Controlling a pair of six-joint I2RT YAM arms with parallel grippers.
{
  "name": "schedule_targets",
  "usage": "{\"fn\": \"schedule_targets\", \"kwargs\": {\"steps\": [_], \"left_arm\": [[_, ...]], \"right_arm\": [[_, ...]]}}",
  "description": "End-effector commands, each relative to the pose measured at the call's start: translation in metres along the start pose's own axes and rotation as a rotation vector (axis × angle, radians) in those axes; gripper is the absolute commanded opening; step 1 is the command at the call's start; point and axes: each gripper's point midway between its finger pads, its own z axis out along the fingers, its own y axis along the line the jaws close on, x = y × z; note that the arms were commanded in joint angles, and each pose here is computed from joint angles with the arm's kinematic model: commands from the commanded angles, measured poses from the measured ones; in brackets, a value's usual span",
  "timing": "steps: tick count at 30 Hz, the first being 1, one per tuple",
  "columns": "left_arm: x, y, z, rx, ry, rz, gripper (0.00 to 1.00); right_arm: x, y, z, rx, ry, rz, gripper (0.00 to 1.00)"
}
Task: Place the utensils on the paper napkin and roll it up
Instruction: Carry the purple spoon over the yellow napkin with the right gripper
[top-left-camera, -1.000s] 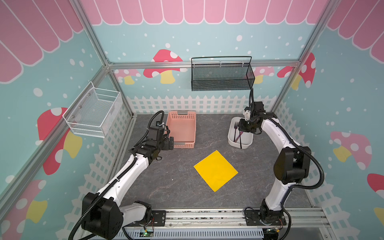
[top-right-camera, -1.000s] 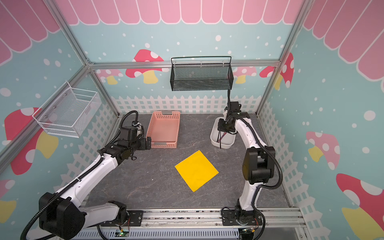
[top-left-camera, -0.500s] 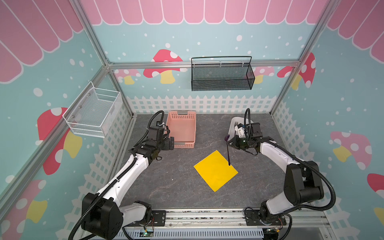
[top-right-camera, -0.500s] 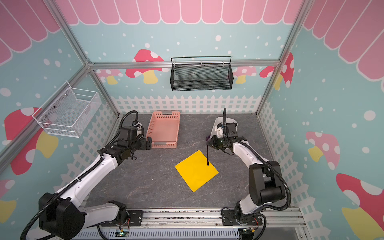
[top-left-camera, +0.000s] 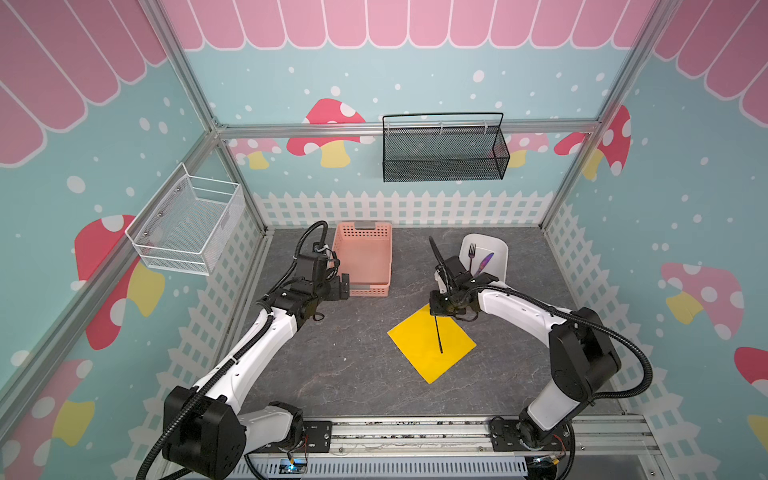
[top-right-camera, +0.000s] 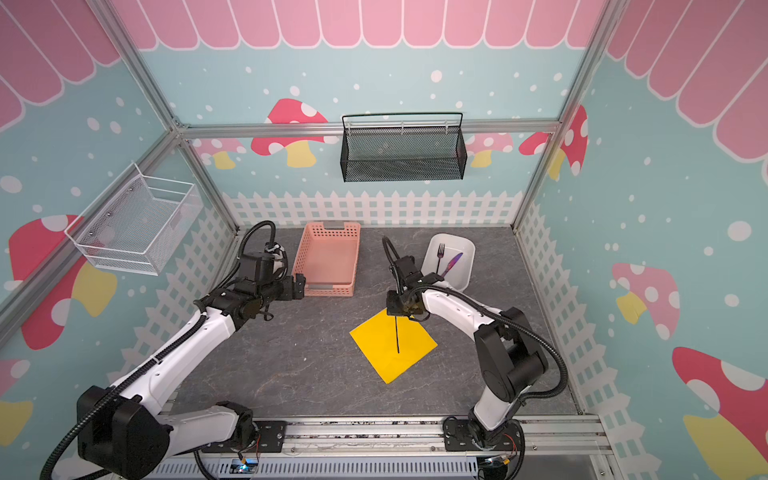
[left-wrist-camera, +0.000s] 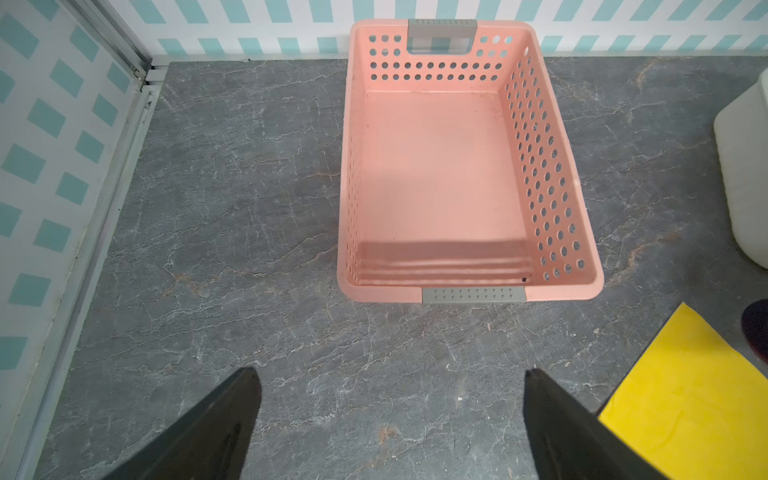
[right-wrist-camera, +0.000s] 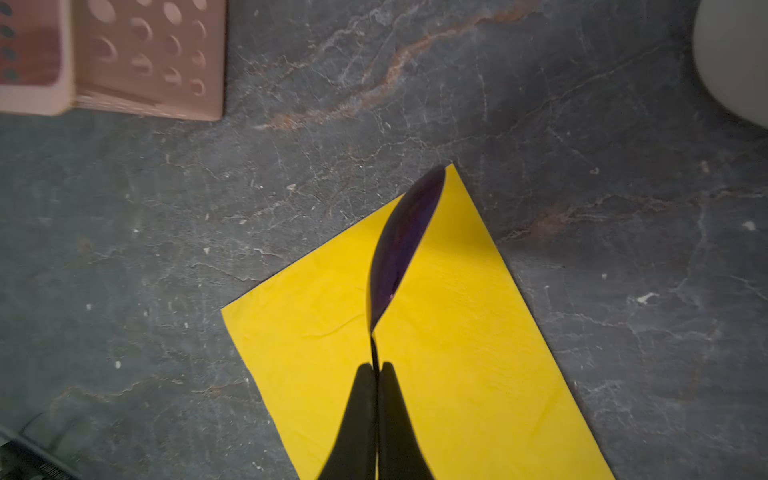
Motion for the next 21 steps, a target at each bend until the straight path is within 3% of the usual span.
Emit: {"fn": "schedule_targets", "kwargs": {"steps": [1,21], "left_arm": [[-0.012,-0.006,-0.012,0.035,-0.038,-0.020,1.00],[-0.014,-0.012,-0.020,0.081,-0.057,-0.052,1.00]], "right_arm": [[0.012,-0.011,0.006,0.162,0.029,0.010,0.00],[0.039,-0.014,0.025,0.550,0.109,-0.113,0.00]]}}
